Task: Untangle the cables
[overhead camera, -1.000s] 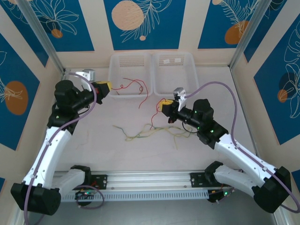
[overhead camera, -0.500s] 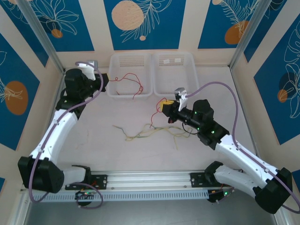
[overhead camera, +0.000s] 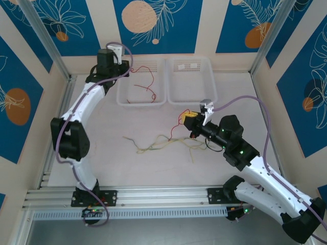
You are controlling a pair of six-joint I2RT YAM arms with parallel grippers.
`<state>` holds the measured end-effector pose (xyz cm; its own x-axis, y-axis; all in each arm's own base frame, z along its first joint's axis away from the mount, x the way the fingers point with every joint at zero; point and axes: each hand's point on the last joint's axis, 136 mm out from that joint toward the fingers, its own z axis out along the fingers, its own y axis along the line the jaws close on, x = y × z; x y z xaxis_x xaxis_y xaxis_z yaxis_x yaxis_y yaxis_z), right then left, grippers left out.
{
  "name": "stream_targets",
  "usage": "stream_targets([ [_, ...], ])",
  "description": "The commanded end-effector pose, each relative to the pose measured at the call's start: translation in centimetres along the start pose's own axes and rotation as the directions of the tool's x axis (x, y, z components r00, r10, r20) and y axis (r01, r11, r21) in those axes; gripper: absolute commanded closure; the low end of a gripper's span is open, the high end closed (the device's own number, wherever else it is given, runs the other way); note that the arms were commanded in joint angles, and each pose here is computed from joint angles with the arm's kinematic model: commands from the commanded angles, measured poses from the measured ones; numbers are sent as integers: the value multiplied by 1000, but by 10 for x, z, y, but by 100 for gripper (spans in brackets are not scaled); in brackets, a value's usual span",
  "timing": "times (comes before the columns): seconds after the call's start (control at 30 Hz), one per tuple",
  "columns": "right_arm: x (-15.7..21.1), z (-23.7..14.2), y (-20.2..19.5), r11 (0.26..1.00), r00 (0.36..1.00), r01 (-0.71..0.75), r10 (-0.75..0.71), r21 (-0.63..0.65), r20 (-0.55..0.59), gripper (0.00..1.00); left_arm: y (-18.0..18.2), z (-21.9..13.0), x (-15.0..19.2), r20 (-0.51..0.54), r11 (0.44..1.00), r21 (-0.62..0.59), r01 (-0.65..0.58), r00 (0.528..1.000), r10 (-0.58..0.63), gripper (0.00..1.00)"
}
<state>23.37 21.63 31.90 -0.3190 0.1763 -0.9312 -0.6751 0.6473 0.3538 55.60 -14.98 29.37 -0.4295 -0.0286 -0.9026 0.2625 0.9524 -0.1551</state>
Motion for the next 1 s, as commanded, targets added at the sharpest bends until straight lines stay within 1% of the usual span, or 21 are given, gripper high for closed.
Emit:
stream_targets([
  [0.0,5,-9,-6,999,1000,-9,10,40,-3,100,8,20,8,-57,995,-91,-48,997,43,100],
  [0.03,5,-10,-7,999,1000,-8,8,42,-2,100,10,26,8,-58,993,-105,-45,998,40,100],
  [0.13,7,-15,-8,999,1000,-6,7,52,-7,100,7,46,5,-43,995,-78,-56,998,53,100],
  [0.33,8,-21,-8,998,1000,-9,9,57,0,100,2,93,10,-82,999,-28,-44,996,41,100],
  [0.47,8,-26,-8,998,1000,-12,12,60,3,100,8,110,16,-100,998,-50,-34,995,29,100],
  [0.5,8,-27,-8,998,1000,-12,12,61,5,100,10,113,18,-105,998,-58,-33,994,27,97],
  [0.53,8,-28,-8,998,1000,-12,12,64,6,100,12,114,20,-107,997,-71,-32,994,24,89],
  [0.6,6,-30,-8,998,1000,-11,10,65,10,100,16,115,25,-123,995,-88,-39,992,28,86],
  [0.63,7,-30,-8,998,1000,-11,10,67,7,100,18,115,27,-129,994,-100,-39,991,26,82],
  [0.67,6,-31,-8,998,1000,-9,9,67,10,100,19,114,30,-141,994,-104,-39,990,24,73],
  [0.73,7,-31,-9,997,1000,-7,6,71,7,100,17,112,34,-163,994,-100,-36,986,19,59],
  [0.83,7,-30,-9,997,1000,-6,6,72,6,100,20,96,29,-184,990,-133,-37,983,12,45],
  [0.9,7,-28,-9,997,1000,-10,10,74,2,100,18,80,19,-185,988,-144,-49,983,22,44],
  [0.97,6,-25,-9,997,1000,-13,13,76,-8,100,13,55,1,-168,985,-165,-60,985,32,43],
])
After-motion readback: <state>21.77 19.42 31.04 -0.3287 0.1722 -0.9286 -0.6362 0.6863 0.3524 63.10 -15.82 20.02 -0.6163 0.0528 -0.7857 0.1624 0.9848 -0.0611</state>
